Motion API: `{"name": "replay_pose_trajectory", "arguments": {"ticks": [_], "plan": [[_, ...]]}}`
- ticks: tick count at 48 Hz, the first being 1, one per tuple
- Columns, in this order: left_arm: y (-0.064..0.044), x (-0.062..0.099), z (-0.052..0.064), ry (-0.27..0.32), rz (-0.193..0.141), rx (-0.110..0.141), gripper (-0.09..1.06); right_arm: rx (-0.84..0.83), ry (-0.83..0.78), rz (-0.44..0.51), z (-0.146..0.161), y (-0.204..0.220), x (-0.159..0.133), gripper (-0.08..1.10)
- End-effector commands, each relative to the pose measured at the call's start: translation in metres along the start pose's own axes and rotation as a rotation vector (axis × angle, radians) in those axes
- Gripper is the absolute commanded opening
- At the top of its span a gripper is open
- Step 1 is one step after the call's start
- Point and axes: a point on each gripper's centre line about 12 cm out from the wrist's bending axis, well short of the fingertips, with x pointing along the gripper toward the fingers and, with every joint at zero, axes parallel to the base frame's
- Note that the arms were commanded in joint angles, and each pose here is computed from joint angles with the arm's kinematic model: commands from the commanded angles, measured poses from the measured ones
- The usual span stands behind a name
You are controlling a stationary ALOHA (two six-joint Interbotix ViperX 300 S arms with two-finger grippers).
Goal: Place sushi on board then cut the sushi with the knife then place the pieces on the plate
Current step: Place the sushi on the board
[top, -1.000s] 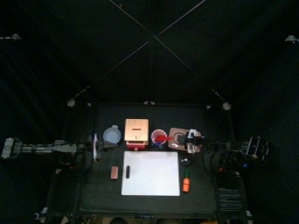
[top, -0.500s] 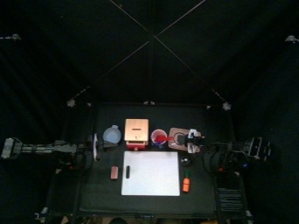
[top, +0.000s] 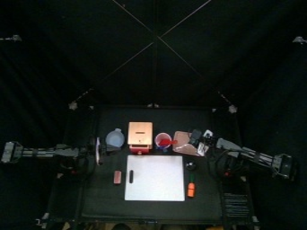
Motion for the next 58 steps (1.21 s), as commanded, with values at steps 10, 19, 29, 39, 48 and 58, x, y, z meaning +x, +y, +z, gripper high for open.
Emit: {"name": "replay_pose_trajectory", "arguments": {"ticks": [10,19,29,39,48,58], "plan": [[0.002,0.002,0.007,-0.025,0.016,0.001,0.01,0.484,0.165,0.216,0.0,0.039,-0.02,0.63],[0.009,0.002,0.008,-0.031,0.053,-0.025,0.01,0.627,0.17,0.263,0.016,0.075,-0.02,0.63],[0.017,0.001,0.01,-0.039,0.098,-0.046,0.01,0.739,0.21,0.252,0.031,0.122,-0.015,0.63],[0.027,0.0,0.009,-0.046,0.154,-0.093,0.01,0.888,0.233,0.173,0.037,0.15,0.003,0.63],[0.042,-0.003,0.001,-0.044,0.236,-0.149,0.01,0.983,0.209,0.141,0.049,0.18,0.019,0.63],[0.053,-0.005,-0.008,-0.039,0.294,-0.156,0.01,1.015,0.185,0.127,0.078,0.22,0.043,0.64]]}}
